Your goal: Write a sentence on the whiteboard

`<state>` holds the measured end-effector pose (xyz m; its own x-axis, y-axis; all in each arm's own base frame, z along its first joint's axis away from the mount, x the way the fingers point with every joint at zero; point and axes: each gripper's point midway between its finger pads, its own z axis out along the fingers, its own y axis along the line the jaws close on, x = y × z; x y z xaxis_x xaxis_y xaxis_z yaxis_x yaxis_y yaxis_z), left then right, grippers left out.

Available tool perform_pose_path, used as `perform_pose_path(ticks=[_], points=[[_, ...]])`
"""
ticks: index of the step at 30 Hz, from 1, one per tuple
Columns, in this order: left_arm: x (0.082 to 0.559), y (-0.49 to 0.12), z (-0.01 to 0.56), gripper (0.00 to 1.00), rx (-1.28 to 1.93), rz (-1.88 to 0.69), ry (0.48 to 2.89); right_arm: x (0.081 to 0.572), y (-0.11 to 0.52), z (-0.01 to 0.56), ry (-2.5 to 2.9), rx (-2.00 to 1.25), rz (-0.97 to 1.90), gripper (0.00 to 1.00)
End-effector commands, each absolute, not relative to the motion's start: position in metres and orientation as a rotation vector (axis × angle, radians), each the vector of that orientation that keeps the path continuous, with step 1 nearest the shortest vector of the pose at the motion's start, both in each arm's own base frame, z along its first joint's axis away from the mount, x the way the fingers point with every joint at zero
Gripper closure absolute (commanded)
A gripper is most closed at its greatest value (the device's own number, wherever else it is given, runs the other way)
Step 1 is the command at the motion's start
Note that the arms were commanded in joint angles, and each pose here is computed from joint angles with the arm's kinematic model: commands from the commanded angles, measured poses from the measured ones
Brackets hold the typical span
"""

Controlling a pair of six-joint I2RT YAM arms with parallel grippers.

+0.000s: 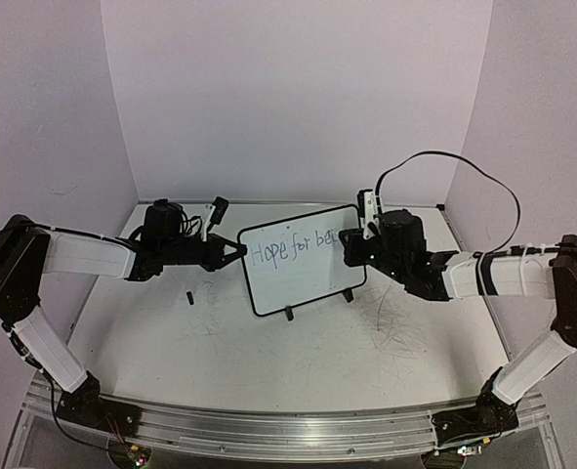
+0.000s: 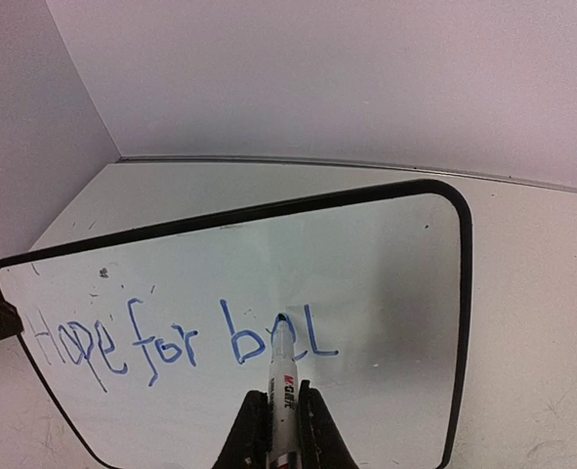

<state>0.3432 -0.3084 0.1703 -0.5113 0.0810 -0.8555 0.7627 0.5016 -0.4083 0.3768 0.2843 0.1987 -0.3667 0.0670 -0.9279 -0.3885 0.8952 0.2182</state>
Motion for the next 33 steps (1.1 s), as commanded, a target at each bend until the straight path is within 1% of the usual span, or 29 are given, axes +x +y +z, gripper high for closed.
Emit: perform_pose_path(ticks=[1,11,15,19,21,24,33], points=[[0.347,-0.299,0.165,1.0,0.707,-0.95,1.937,0.389,0.288,0.216,1.839,-0.201,0.493,1.0],[0.348,-0.3,0.163,1.0,0.712,-0.951,1.94,0.395,0.273,0.201,1.883,-0.135,0.391,1.0],[0.348,-0.3,0.162,1.0,0.712,-0.951,1.941,0.393,0.253,0.211,1.856,-0.057,0.339,1.0],[0.348,-0.299,0.162,1.0,0.711,-0.949,1.943,0.373,0.264,0.237,1.785,-0.155,0.477,1.0],[0.348,-0.299,0.162,1.0,0.711,-0.947,1.942,0.371,0.265,0.238,1.782,-0.182,0.48,1.0],[0.348,-0.3,0.162,1.0,0.711,-0.949,1.943,0.38,0.256,0.23,1.806,-0.162,0.464,1.0],[0.347,-0.299,0.163,1.0,0.708,-0.949,1.943,0.392,0.265,0.233,1.796,-0.169,0.473,1.0]])
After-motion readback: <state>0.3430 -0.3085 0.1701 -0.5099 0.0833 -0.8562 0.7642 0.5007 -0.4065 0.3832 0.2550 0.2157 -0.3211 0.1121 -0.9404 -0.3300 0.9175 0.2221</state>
